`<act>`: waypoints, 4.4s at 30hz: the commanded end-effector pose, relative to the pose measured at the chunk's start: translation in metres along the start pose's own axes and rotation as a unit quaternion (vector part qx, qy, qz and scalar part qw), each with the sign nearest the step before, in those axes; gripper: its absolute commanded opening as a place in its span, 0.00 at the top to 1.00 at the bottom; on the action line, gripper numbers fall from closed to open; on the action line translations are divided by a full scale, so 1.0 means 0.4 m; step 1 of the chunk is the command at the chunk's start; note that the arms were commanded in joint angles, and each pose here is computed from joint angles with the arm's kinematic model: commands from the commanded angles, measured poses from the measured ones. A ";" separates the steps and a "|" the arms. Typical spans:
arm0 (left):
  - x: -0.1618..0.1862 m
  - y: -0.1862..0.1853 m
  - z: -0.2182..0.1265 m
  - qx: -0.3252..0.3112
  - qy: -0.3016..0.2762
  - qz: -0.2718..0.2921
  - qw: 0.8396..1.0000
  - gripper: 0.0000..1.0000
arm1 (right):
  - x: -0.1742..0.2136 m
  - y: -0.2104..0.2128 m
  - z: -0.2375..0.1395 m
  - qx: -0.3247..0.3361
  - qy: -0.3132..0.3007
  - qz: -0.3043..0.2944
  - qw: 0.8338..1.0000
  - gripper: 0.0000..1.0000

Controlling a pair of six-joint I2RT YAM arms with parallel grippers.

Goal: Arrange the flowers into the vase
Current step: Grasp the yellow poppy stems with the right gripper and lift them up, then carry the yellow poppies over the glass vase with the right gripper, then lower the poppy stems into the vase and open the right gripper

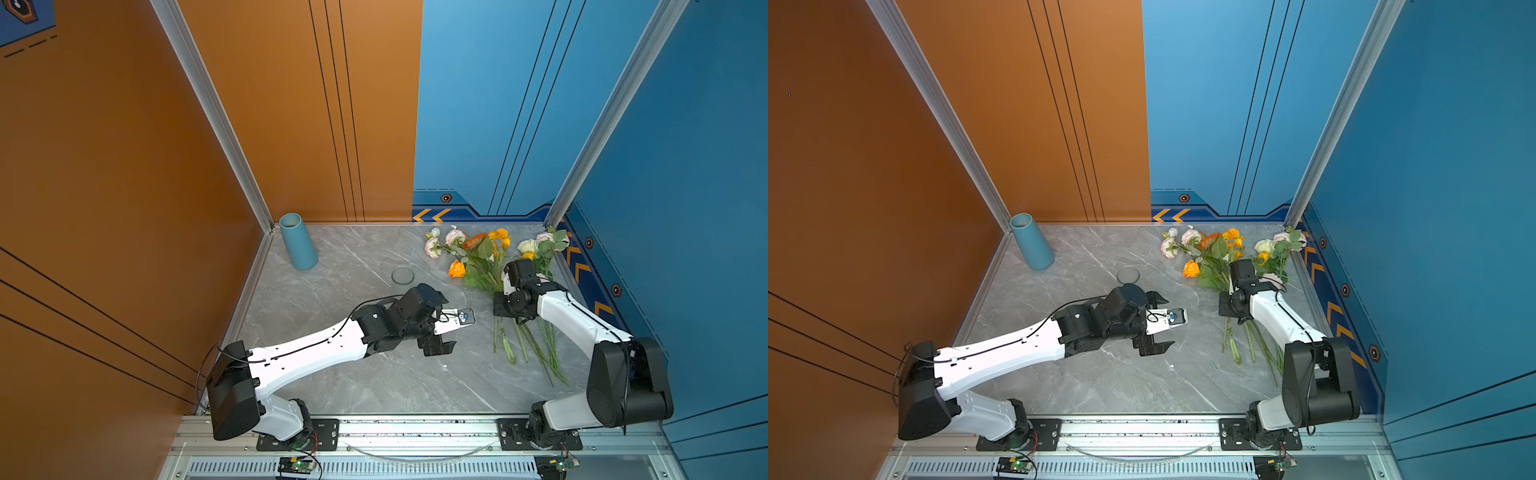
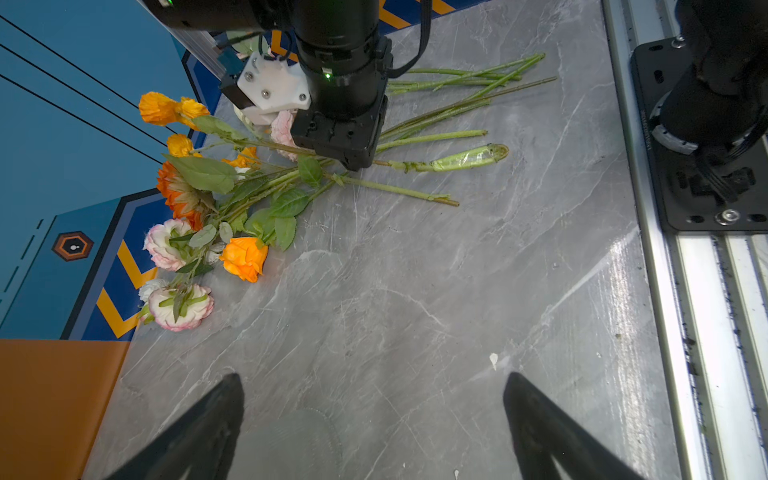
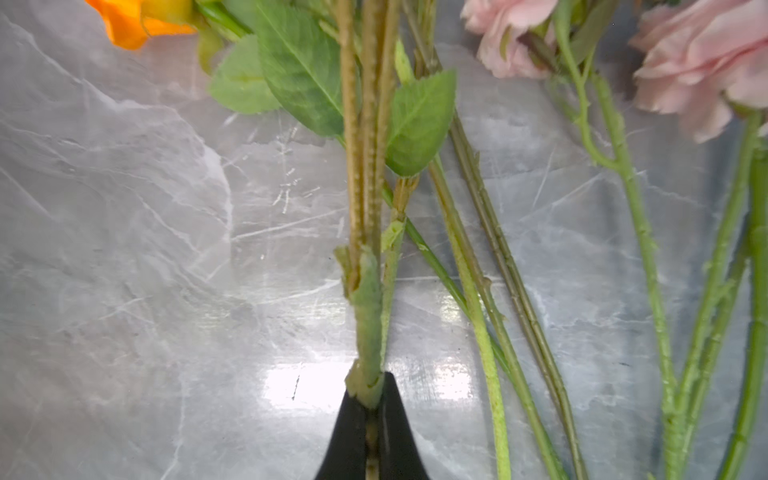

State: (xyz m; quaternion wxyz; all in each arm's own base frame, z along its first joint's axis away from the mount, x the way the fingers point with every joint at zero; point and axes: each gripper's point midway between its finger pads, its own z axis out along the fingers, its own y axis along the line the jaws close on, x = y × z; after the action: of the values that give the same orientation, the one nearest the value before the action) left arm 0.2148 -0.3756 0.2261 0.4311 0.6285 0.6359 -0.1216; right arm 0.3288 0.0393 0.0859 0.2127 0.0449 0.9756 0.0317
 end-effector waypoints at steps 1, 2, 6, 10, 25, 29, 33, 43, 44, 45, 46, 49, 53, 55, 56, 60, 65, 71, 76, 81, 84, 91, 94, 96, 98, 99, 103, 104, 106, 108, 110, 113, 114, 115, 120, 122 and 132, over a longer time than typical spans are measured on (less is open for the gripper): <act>-0.033 0.046 -0.050 -0.018 -0.023 -0.015 0.999 0.02 | -0.012 0.010 -0.057 -0.007 -0.010 -0.001 1.000 1.00; -0.037 0.051 -0.061 -0.013 -0.031 -0.022 0.999 0.02 | -0.018 0.011 -0.070 -0.008 -0.018 0.001 1.000 1.00; -0.072 0.077 -0.124 -0.002 -0.078 -0.046 0.996 0.02 | -0.047 0.020 -0.126 -0.018 -0.057 0.012 0.998 1.00; -0.088 0.132 -0.196 -0.028 -0.110 -0.063 0.992 0.02 | -0.082 0.045 -0.189 -0.040 -0.095 0.018 0.994 1.00; 0.127 0.231 -0.400 -0.153 -0.151 -0.166 0.962 0.02 | -0.220 0.232 -0.502 -0.142 -0.312 -0.024 0.939 1.00; 0.156 0.274 -0.408 -0.177 -0.142 -0.190 0.955 0.02 | -0.258 0.331 -0.584 -0.183 -0.390 -0.040 0.902 1.00; 0.149 0.291 -0.405 -0.161 -0.166 -0.210 0.950 0.02 | -0.301 0.421 -0.657 -0.219 -0.437 -0.067 0.870 1.00; 0.194 0.317 -0.375 -0.151 -0.151 -0.237 0.948 0.02 | -0.407 0.630 -0.726 -0.304 -0.489 -0.100 0.812 1.00; 0.196 0.320 -0.374 -0.151 -0.150 -0.238 0.948 0.02 | -0.414 0.645 -0.730 -0.310 -0.492 -0.099 0.808 1.00; 0.199 0.320 -0.370 -0.149 -0.148 -0.240 0.948 0.02 | -0.423 0.660 -0.731 -0.316 -0.495 -0.099 0.803 1.00; 0.200 0.321 -0.369 -0.148 -0.148 -0.240 0.948 0.02 | -0.428 0.675 -0.733 -0.322 -0.497 -0.099 0.800 1.00; 0.202 0.326 -0.370 -0.147 -0.152 -0.245 0.946 0.02 | -0.434 0.725 -0.732 -0.345 -0.494 -0.104 0.791 1.00; 0.211 0.330 -0.367 -0.149 -0.148 -0.249 0.946 0.02 | -0.435 0.781 -0.710 -0.364 -0.496 -0.113 0.781 1.00; 0.213 0.331 -0.368 -0.151 -0.147 -0.247 0.946 0.02 | -0.436 0.801 -0.696 -0.374 -0.497 -0.119 0.774 1.00; 0.212 0.331 -0.368 -0.151 -0.147 -0.247 0.946 0.02 | -0.415 0.831 -0.700 -0.388 -0.493 -0.126 0.768 1.00; 0.211 0.332 -0.371 -0.153 -0.147 -0.246 0.946 0.02 | -0.399 0.859 -0.679 -0.395 -0.486 -0.132 0.768 1.00; 0.214 0.335 -0.373 -0.156 -0.146 -0.247 0.945 0.02 | -0.381 0.874 -0.655 -0.400 -0.480 -0.141 0.768 1.00; 0.214 0.334 -0.377 -0.157 -0.146 -0.245 0.945 0.02 | -0.345 0.896 -0.611 -0.401 -0.476 -0.167 0.764 1.00; 0.216 0.335 -0.375 -0.156 -0.146 -0.247 0.945 0.02 | -0.328 0.897 -0.562 -0.373 -0.469 -0.186 0.779 1.00; 0.214 0.332 -0.372 -0.151 -0.148 -0.247 0.946 0.02 | -0.307 0.891 -0.522 -0.359 -0.458 -0.201 0.788 1.00; 0.215 0.332 -0.368 -0.148 -0.147 -0.249 0.946 0.02 | -0.294 0.881 -0.493 -0.346 -0.457 -0.208 0.793 1.00; 0.218 0.331 -0.363 -0.145 -0.146 -0.250 0.946 0.02 | -0.256 0.868 -0.428 -0.336 -0.443 -0.221 0.802 1.00; 0.218 0.331 -0.361 -0.144 -0.145 -0.250 0.946 0.02 | -0.231 0.856 -0.396 -0.335 -0.436 -0.220 0.806 1.00; 0.219 0.329 -0.358 -0.140 -0.145 -0.251 0.947 0.02 | -0.212 0.846 -0.370 -0.329 -0.429 -0.222 0.812 1.00; 0.217 0.328 -0.356 -0.137 -0.146 -0.252 0.947 0.02 | -0.203 0.835 -0.349 -0.321 -0.423 -0.222 0.818 1.00; 0.216 0.328 -0.355 -0.136 -0.147 -0.252 0.947 0.02 | -0.196 0.831 -0.339 -0.319 -0.419 -0.223 0.820 1.00; 0.217 0.327 -0.351 -0.133 -0.147 -0.254 0.947 0.02 | -0.177 0.818 -0.303 -0.310 -0.412 -0.225 0.827 1.00; 0.218 0.327 -0.350 -0.133 -0.146 -0.254 0.947 0.02 | -0.175 0.816 -0.297 -0.308 -0.410 -0.225 0.828 0.99; 0.219 0.326 -0.346 -0.131 -0.145 -0.255 0.947 0.02 | -0.172 0.816 -0.290 -0.308 -0.408 -0.226 0.829 0.96; 0.219 0.325 -0.345 -0.130 -0.145 -0.255 0.947 0.02 | -0.171 0.815 -0.285 -0.308 -0.406 -0.223 0.831 0.93; 0.220 0.325 -0.344 -0.129 -0.144 -0.256 0.947 0.02 | -0.169 0.818 -0.282 -0.309 -0.405 -0.224 0.831 0.91; 0.220 0.326 -0.344 -0.129 -0.144 -0.256 0.947 0.02 | -0.170 0.819 -0.278 -0.310 -0.404 -0.222 0.831 0.87; 0.219 0.326 -0.345 -0.129 -0.145 -0.255 0.947 0.02 | -0.166 0.821 -0.275 -0.311 -0.402 -0.224 0.832 0.85; 0.220 0.326 -0.343 -0.129 -0.144 -0.256 0.947 0.02 | -0.166 0.821 -0.274 -0.311 -0.401 -0.224 0.832 0.83; 0.221 0.325 -0.341 -0.128 -0.143 -0.256 0.947 0.02 | -0.162 0.818 -0.274 -0.309 -0.399 -0.224 0.834 0.78; 0.218 0.325 -0.342 -0.127 -0.144 -0.256 0.948 0.02 | -0.160 0.816 -0.276 -0.309 -0.398 -0.225 0.834 0.77; 0.214 0.323 -0.343 -0.123 -0.147 -0.255 0.948 0.02 | -0.145 0.787 -0.300 -0.302 -0.396 -0.228 0.837 0.64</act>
State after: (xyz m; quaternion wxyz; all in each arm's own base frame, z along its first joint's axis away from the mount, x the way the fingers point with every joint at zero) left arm 0.2930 -0.1941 0.2966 0.5508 0.3610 0.7186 -0.2234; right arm 0.3620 0.3481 0.2358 0.5794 -0.2378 0.7347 0.2607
